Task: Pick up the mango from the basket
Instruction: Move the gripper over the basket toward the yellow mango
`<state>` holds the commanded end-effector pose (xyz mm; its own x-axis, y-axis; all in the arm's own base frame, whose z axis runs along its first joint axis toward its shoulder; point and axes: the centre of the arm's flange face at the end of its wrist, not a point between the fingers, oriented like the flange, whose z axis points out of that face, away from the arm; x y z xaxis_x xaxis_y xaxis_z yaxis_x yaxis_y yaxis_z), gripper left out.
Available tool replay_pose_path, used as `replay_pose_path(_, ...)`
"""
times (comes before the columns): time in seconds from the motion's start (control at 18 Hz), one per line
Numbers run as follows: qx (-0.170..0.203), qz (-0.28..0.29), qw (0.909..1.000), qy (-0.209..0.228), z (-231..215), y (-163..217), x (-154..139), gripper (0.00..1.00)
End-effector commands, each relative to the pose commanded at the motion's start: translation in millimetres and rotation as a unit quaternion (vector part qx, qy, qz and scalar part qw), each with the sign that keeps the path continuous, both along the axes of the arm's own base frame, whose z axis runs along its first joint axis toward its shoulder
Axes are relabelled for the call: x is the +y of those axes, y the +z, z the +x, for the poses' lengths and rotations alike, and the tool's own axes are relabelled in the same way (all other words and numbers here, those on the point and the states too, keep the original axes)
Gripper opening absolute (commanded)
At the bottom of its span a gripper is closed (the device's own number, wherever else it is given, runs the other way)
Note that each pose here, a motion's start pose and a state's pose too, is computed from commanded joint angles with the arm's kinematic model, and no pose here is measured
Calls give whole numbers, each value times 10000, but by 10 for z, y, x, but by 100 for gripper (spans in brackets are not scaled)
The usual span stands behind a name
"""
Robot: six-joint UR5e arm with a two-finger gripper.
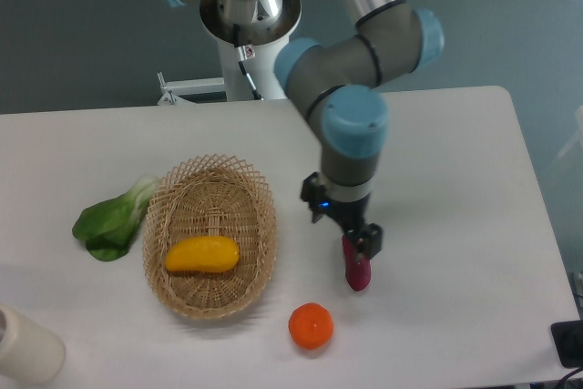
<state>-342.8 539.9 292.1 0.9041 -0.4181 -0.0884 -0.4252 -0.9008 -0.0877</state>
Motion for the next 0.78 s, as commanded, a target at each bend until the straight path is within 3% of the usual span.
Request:
replay_pose_path(0.28,-30,-36,9995,-312,547,-156,331,100)
replay_pose_path(0.78,-198,-246,9958,-856,1029,-431,492,100)
